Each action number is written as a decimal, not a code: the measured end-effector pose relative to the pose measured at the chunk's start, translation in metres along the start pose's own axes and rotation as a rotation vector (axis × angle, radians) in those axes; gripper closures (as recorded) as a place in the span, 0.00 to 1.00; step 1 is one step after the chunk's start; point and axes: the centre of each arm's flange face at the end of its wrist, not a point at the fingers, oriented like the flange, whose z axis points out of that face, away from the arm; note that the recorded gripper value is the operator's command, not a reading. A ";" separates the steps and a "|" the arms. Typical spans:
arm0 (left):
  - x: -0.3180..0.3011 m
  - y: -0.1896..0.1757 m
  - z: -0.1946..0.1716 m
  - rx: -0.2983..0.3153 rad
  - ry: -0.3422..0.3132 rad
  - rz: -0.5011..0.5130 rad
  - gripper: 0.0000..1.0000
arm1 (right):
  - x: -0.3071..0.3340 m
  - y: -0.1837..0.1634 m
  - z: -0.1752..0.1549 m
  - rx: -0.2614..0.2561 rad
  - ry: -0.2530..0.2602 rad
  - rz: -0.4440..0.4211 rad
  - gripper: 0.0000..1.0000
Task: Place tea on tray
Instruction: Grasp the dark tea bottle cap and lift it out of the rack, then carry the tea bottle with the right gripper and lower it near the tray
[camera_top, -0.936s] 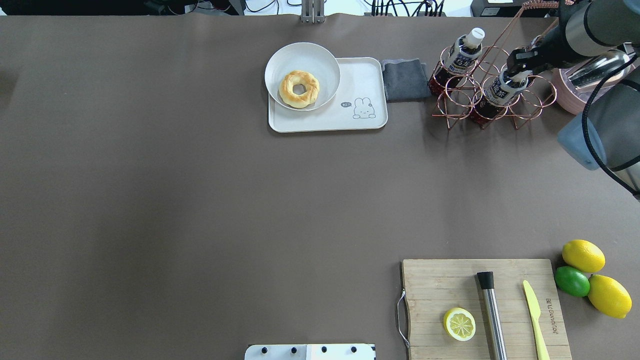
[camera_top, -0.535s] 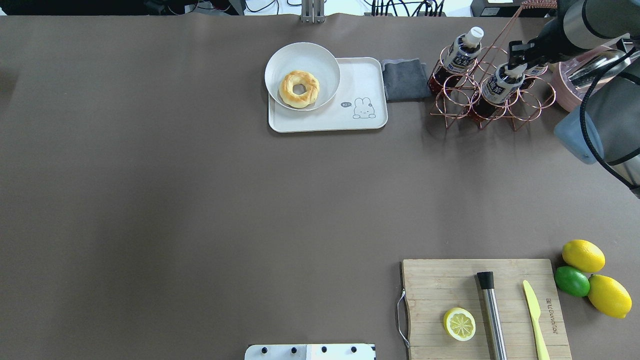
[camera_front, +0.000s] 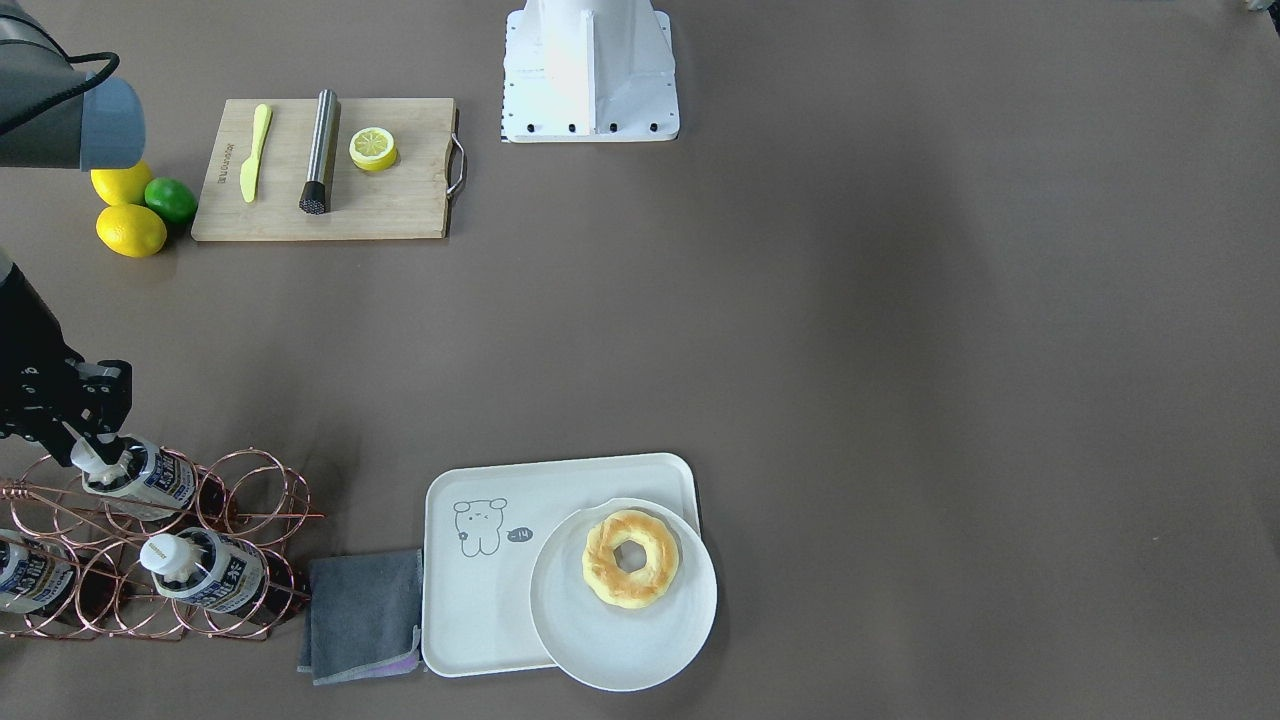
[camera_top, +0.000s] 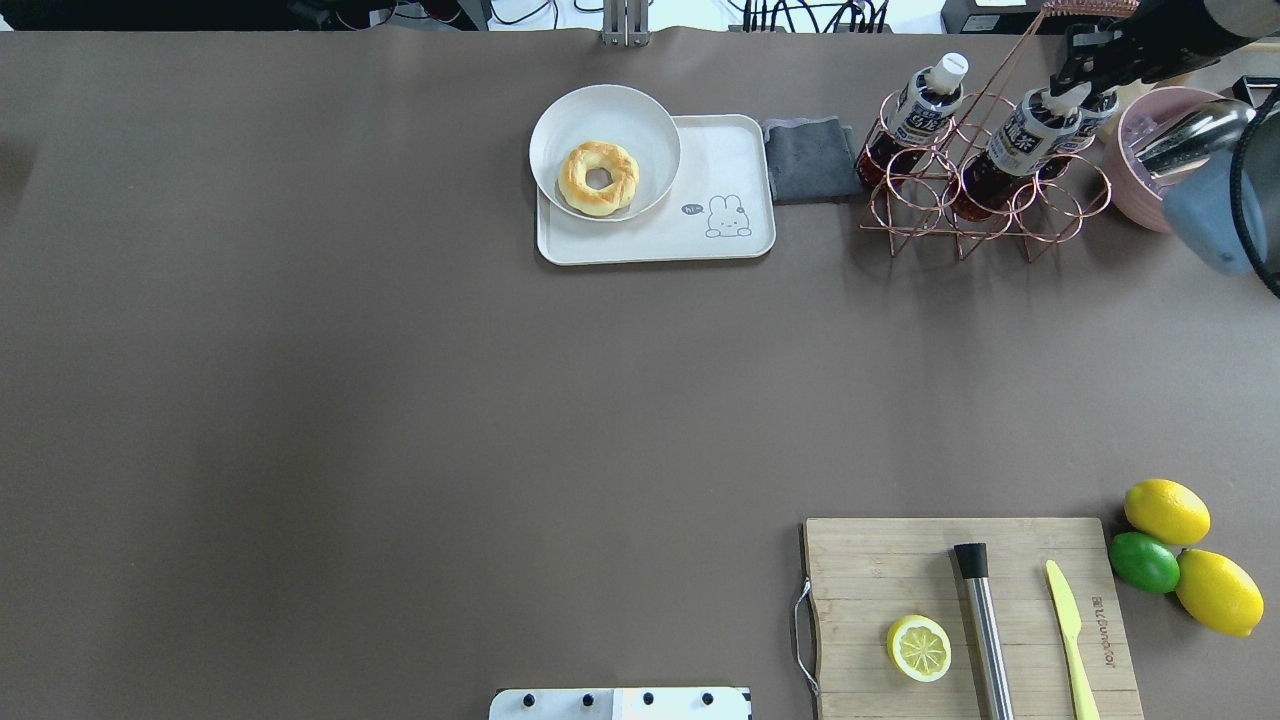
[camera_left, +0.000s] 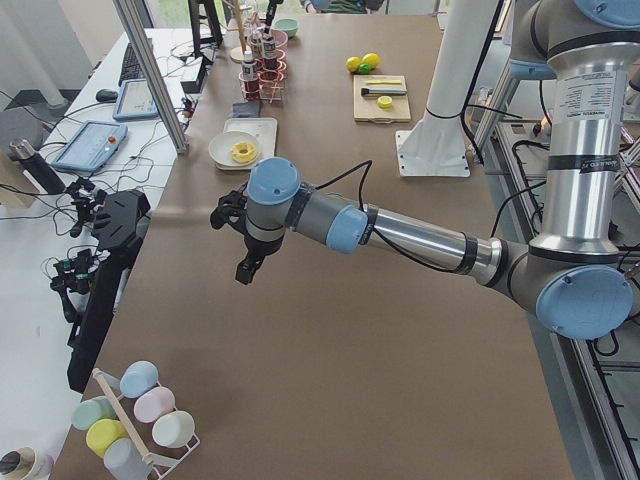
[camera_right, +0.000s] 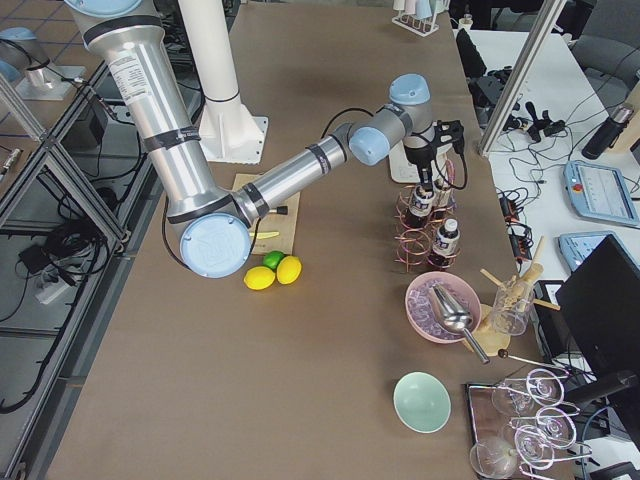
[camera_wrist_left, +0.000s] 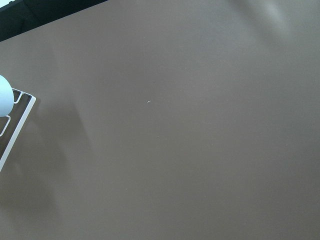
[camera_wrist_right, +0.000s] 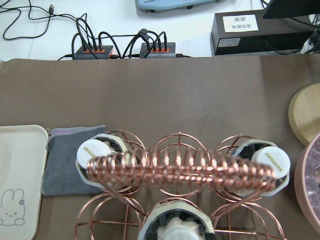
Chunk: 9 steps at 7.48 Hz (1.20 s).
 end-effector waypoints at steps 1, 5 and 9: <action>0.001 0.000 0.001 -0.002 0.001 0.001 0.03 | 0.010 -0.009 -0.015 -0.001 -0.017 0.014 1.00; 0.002 0.000 0.003 -0.005 0.003 0.001 0.03 | -0.050 -0.053 -0.099 -0.033 -0.008 0.062 1.00; 0.003 -0.001 0.006 -0.012 0.007 0.002 0.03 | -0.148 -0.062 -0.109 -0.078 -0.002 0.072 1.00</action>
